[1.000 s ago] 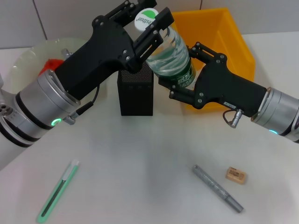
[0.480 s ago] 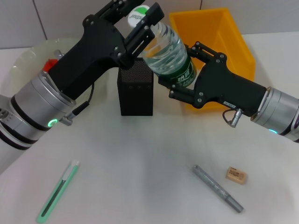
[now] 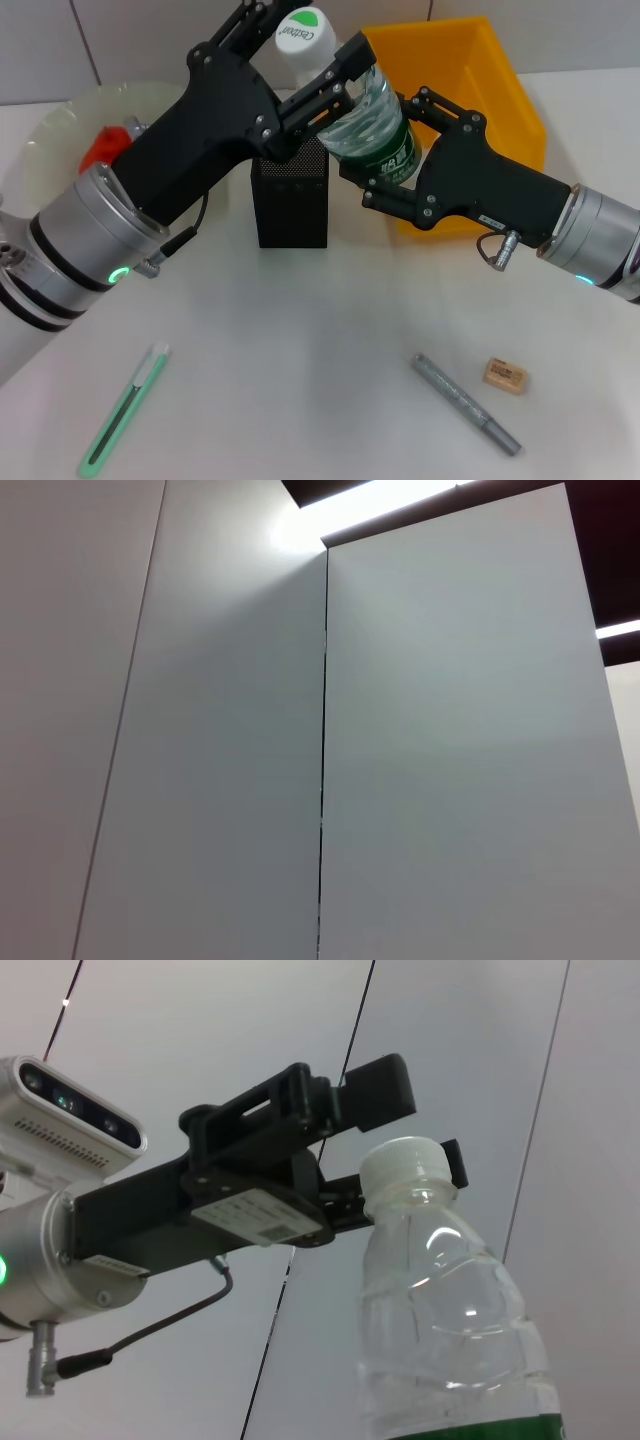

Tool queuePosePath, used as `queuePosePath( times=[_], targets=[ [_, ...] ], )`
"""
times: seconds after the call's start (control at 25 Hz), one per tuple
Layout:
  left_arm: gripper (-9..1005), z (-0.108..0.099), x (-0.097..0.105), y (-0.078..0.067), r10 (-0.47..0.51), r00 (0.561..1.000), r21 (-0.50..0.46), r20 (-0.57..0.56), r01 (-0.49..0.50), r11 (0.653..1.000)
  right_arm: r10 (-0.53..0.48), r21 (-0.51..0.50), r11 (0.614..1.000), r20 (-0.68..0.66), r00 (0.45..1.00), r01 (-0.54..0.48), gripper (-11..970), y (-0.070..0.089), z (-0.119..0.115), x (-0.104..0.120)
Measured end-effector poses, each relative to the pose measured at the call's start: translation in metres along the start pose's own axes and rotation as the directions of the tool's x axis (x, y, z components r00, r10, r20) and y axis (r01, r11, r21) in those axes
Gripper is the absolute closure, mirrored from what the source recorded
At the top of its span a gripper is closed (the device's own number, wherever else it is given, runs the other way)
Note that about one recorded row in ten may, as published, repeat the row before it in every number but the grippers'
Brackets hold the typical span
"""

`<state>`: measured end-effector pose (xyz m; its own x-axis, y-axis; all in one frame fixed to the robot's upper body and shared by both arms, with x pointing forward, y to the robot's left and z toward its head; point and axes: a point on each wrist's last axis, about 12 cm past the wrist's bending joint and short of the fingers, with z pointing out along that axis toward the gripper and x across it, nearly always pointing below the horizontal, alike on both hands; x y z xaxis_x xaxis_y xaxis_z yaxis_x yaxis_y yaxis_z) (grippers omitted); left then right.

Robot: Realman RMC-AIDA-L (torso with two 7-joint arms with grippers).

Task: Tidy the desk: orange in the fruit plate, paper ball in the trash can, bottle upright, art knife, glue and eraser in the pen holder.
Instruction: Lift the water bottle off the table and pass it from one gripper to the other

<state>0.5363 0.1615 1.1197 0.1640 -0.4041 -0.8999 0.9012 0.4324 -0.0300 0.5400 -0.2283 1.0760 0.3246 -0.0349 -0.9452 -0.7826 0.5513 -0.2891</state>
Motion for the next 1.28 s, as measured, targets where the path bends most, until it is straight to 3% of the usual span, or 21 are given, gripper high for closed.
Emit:
queuePosePath(
  times=[0.08,1.28],
  targets=[
    [183,-0.0008,0.0004,-0.0001,-0.002,1.000,-0.003,-0.001,0.002,1.000,0.000,0.001,1.000,0.000,1.000,0.000,207,-0.0001,0.0000,0.0000],
    [195,-0.0023,0.0032,0.0023,-0.021,1.000,-0.025,-0.022,0.020,0.999,-0.008,-0.002,1.000,0.026,1.000,0.008,207,-0.0030,0.0045,-0.0043]
  ],
)
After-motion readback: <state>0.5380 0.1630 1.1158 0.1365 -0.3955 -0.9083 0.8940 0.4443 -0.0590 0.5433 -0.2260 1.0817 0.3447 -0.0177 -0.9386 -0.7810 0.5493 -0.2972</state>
